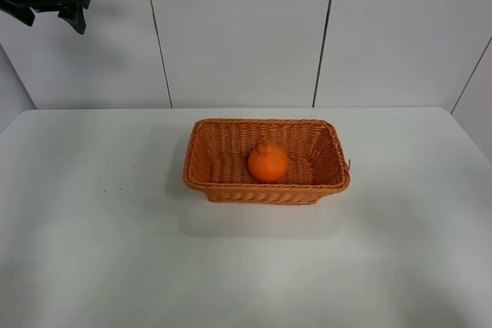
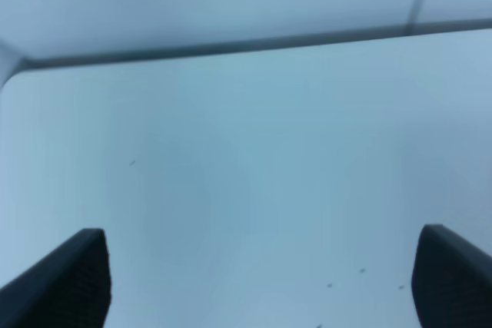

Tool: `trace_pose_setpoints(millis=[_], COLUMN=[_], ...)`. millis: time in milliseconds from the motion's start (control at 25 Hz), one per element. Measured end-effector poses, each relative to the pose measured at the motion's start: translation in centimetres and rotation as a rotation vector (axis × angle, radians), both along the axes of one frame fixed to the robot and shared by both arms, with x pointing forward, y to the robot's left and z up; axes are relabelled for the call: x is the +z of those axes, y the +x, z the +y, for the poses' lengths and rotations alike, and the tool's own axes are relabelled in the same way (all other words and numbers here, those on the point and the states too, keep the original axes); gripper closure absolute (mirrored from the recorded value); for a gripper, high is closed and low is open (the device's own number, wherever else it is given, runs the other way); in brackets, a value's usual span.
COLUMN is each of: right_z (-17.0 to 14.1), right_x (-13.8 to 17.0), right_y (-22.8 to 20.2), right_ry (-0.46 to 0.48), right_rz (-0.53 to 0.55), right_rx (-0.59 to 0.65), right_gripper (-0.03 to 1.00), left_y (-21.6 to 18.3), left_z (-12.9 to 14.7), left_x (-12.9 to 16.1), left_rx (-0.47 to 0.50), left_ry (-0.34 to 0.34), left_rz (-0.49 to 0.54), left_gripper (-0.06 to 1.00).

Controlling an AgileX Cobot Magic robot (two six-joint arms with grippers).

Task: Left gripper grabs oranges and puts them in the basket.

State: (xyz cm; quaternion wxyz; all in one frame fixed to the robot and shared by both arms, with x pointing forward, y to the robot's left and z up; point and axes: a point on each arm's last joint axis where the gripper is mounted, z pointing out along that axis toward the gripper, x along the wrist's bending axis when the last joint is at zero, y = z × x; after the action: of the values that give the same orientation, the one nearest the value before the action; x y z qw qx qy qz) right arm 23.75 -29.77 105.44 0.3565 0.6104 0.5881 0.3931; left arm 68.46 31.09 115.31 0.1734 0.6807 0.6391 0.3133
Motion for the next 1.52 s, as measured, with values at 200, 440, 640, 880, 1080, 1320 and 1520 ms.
trace_pose_setpoints(millis=[200, 440, 640, 880, 1080, 1320, 1520], right_z=[0.0, 0.0, 0.0, 0.0, 0.0, 0.0, 0.0], right_x=[0.0, 0.0, 0.0, 0.0, 0.0, 0.0, 0.0], right_y=[0.0, 0.0, 0.0, 0.0, 0.0, 0.0, 0.0], right_ry=[0.000, 0.000, 0.000, 0.000, 0.000, 0.000, 0.000], right_rz=[0.000, 0.000, 0.000, 0.000, 0.000, 0.000, 0.000], right_rx=[0.000, 0.000, 0.000, 0.000, 0.000, 0.000, 0.000], right_gripper=[0.27, 0.27, 0.27, 0.27, 0.27, 0.27, 0.27], left_y=[-0.7, -3.0, -6.4, -12.3, -17.2, -23.4, -28.5], left_z=[1.9, 1.6, 1.5, 1.2, 1.0, 0.8, 0.6], left_x=[-0.5, -0.8, 0.3, 2.9, 3.3, 3.1, 2.0], left_rx=[0.026, 0.012, 0.003, -0.014, -0.019, -0.016, -0.013], left_ry=[0.000, -0.021, -0.021, -0.011, -0.009, -0.010, -0.016], left_rz=[0.048, 0.083, 0.048, -0.050, -0.091, -0.136, -0.206], left_gripper=[0.06, 0.07, 0.07, 0.07, 0.07, 0.07, 0.07])
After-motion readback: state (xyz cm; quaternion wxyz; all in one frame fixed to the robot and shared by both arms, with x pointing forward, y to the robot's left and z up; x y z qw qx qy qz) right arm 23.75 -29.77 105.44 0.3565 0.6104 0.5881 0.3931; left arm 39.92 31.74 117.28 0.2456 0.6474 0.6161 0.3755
